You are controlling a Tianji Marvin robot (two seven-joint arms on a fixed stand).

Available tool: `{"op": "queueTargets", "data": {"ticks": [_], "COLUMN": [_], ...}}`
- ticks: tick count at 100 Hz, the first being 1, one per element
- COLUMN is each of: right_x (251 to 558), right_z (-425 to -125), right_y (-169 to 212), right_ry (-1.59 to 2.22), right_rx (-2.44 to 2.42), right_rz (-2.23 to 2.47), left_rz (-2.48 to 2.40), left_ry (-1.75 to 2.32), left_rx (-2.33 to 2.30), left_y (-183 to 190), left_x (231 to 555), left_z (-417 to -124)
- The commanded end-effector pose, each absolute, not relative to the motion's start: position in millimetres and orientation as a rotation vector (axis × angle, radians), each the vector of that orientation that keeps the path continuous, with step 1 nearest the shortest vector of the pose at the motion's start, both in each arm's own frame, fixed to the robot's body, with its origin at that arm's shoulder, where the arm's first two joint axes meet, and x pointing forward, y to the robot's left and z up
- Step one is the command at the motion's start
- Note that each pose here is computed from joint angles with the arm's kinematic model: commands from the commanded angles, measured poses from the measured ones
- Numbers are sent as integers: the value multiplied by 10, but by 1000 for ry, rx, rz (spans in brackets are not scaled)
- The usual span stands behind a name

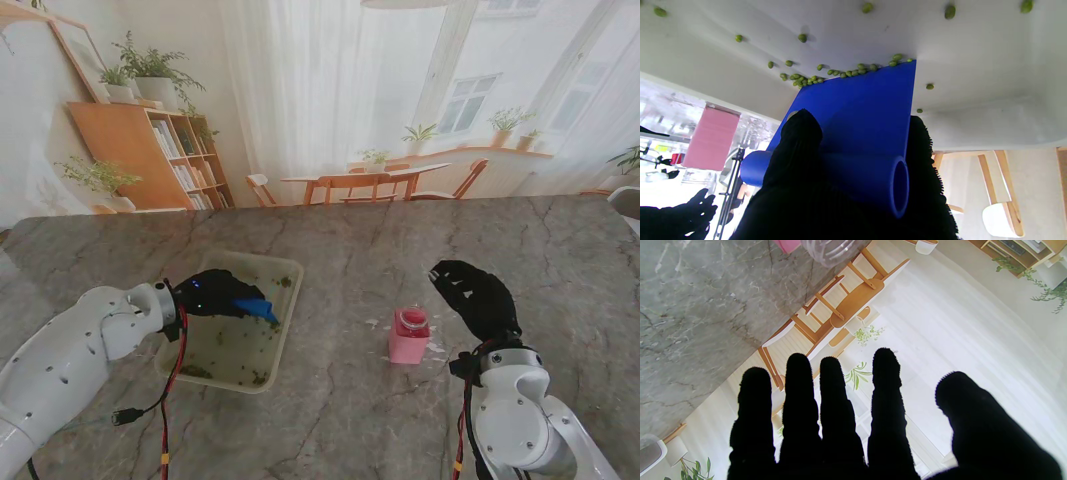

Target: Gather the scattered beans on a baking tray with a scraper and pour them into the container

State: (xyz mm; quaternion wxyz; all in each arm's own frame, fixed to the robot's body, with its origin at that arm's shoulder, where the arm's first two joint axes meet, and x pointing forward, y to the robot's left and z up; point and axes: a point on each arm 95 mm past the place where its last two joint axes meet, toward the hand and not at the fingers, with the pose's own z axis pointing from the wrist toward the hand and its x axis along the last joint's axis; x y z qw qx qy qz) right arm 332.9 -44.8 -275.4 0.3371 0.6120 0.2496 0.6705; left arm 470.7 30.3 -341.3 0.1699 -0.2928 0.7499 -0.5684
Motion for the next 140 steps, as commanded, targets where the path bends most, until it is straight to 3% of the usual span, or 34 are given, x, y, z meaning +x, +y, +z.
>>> {"op": "queueTargets", "data": {"ticks": [1,140], "right_x": [3323,3294], "right_z": [-2782,-2781], "right_y": [-433,-477], "right_ry": [649,618], "right_rx": [1618,1623], "right_rz": [1743,1716], "left_rz": [-1595,-1582], "left_ry": [2173,2201], "left_rx": [-848,-1092], "left_y": [337,478], "left_x": [4598,3786], "left_z": [-3542,-3685]}}
